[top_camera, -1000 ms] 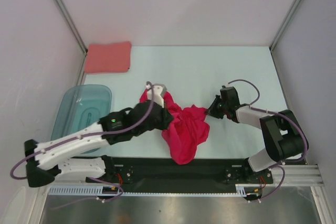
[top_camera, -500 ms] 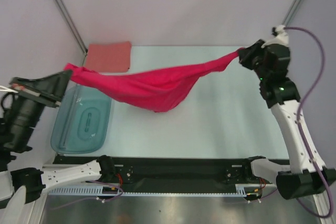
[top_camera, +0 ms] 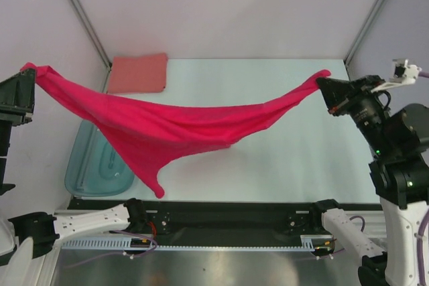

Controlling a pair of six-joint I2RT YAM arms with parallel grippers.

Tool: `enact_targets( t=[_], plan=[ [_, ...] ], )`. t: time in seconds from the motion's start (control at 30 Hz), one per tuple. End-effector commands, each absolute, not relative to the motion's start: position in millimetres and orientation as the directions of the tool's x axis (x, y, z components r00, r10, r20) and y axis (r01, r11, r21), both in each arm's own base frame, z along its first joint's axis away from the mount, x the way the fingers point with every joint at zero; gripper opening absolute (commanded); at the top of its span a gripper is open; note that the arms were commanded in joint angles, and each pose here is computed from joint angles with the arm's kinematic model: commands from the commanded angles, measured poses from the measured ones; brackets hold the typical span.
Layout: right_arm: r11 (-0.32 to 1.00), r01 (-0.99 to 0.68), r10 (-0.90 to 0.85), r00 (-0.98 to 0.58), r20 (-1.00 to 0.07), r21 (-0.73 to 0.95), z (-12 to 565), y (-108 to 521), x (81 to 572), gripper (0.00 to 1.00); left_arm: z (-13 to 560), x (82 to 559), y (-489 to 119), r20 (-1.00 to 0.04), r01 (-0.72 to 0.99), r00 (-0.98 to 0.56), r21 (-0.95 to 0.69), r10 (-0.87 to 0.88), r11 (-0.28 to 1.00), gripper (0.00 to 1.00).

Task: Fold and stack the t-shirts
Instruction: Flatten the tshirt out

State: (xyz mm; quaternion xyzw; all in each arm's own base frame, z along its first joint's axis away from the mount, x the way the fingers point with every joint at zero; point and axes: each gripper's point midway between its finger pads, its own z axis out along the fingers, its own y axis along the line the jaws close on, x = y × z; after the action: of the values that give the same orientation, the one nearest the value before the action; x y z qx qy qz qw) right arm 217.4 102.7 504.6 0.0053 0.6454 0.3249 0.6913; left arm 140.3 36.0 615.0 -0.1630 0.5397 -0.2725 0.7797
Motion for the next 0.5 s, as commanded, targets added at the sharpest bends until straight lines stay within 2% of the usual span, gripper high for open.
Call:
enact_targets(
  t=[0.0, 0.1, 0.2, 0.33, 0.37, 0.47],
  plan=[
    [0.856, -0.297, 0.479, 0.147, -0.866, 0.423, 539, 58, 191, 0.0, 615, 140, 44, -0.749, 0.227, 0.294, -0.548, -0.593, 0.805, 0.0],
    [0.872, -0.056, 0.481, 0.279, -0.831, 0.486, 557, 7, 193, 0.0, 593, 151, 9, -0.786, 0.248, 0.208, -0.534, -0.583, 0.808, 0.0],
    [0.865, 0.1, 0.443, 0.311, -0.841, 0.493, 562, -18, 204, 0.0, 555, 163, -39, -0.835, 0.276, 0.078, -0.507, -0.545, 0.817, 0.0],
    [0.826, 0.211, 0.391, 0.455, -0.8, 0.523, 600, -54, 174, 0.0, 476, 171, -106, -0.858, 0.308, -0.149, -0.513, -0.492, 0.802, 0.0],
    [0.825, 0.242, 0.355, 0.483, -0.8, 0.512, 607, -63, 167, 0.0, 437, 168, -131, -0.839, 0.316, -0.262, -0.541, -0.476, 0.779, 0.0],
    [0.817, 0.243, 0.326, 0.553, -0.767, 0.523, 625, -74, 144, 0.0, 364, 160, -180, -0.781, 0.329, -0.458, -0.593, -0.425, 0.735, 0.0]
  ],
)
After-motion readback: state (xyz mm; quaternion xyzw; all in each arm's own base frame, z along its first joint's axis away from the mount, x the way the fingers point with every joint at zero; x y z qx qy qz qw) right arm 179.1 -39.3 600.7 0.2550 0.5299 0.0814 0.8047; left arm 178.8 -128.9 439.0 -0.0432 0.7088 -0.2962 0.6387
